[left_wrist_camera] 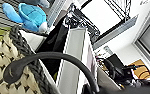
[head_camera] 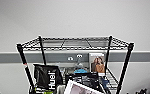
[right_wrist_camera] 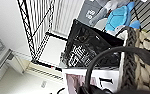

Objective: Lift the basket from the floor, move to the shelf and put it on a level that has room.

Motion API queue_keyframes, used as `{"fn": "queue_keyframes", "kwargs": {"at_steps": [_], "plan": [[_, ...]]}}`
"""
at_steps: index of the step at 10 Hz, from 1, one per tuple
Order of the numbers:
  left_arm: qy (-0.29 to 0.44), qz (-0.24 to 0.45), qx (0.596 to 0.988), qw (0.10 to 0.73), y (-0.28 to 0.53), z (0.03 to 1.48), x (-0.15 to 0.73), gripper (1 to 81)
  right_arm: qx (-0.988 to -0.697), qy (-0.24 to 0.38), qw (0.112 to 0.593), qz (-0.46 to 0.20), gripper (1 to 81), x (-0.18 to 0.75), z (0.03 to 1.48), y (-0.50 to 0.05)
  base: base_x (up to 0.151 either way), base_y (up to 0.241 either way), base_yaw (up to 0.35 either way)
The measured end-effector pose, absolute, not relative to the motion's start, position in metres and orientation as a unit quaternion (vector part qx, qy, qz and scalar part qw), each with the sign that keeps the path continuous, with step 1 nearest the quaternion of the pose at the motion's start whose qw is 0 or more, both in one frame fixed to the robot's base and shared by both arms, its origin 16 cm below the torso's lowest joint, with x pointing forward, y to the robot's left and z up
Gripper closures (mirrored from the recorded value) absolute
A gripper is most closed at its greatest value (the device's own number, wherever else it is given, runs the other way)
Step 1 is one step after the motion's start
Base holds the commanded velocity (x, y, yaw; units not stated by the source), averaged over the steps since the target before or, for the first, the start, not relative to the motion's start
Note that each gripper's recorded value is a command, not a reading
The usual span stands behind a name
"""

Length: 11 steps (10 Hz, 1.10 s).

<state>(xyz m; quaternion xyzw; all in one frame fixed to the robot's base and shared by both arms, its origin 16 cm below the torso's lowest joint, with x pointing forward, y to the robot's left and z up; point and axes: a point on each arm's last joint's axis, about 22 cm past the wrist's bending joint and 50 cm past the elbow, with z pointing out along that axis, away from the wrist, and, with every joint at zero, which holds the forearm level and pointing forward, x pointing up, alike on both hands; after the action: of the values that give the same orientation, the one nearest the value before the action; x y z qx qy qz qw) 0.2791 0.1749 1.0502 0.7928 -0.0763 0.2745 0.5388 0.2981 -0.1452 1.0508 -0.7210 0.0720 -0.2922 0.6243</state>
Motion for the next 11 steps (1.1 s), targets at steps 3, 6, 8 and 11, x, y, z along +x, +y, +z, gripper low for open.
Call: {"fn": "queue_keyframes", "kwargs": {"at_steps": [3, 6, 8, 11], "plan": [[-0.079, 0.273, 0.784, 0.552, 0.169, 1.079, 0.277, 81.1, -0.711, 0.07, 0.631, -0.302, 81.1, 0.308, 1.078, -0.147, 0.0, 0.0, 0.0], [-0.084, 0.282, 0.778, 0.555, 0.168, 1.103, 0.284, 81.1, -0.696, 0.057, 0.643, -0.314, 81.1, 0.313, 1.118, -0.145, 0.0, 0.0, 0.0], [-0.084, 0.285, 0.774, 0.56, 0.166, 1.119, 0.288, 81.1, -0.688, 0.054, 0.649, -0.319, 81.1, 0.317, 1.139, -0.145, 0.0, 0.0, 0.0], [-0.099, 0.288, 0.768, 0.563, 0.161, 1.147, 0.286, 81.1, -0.683, 0.044, 0.654, -0.321, 81.1, 0.32, 1.165, -0.144, 0.0, 0.0, 0.0]]}}
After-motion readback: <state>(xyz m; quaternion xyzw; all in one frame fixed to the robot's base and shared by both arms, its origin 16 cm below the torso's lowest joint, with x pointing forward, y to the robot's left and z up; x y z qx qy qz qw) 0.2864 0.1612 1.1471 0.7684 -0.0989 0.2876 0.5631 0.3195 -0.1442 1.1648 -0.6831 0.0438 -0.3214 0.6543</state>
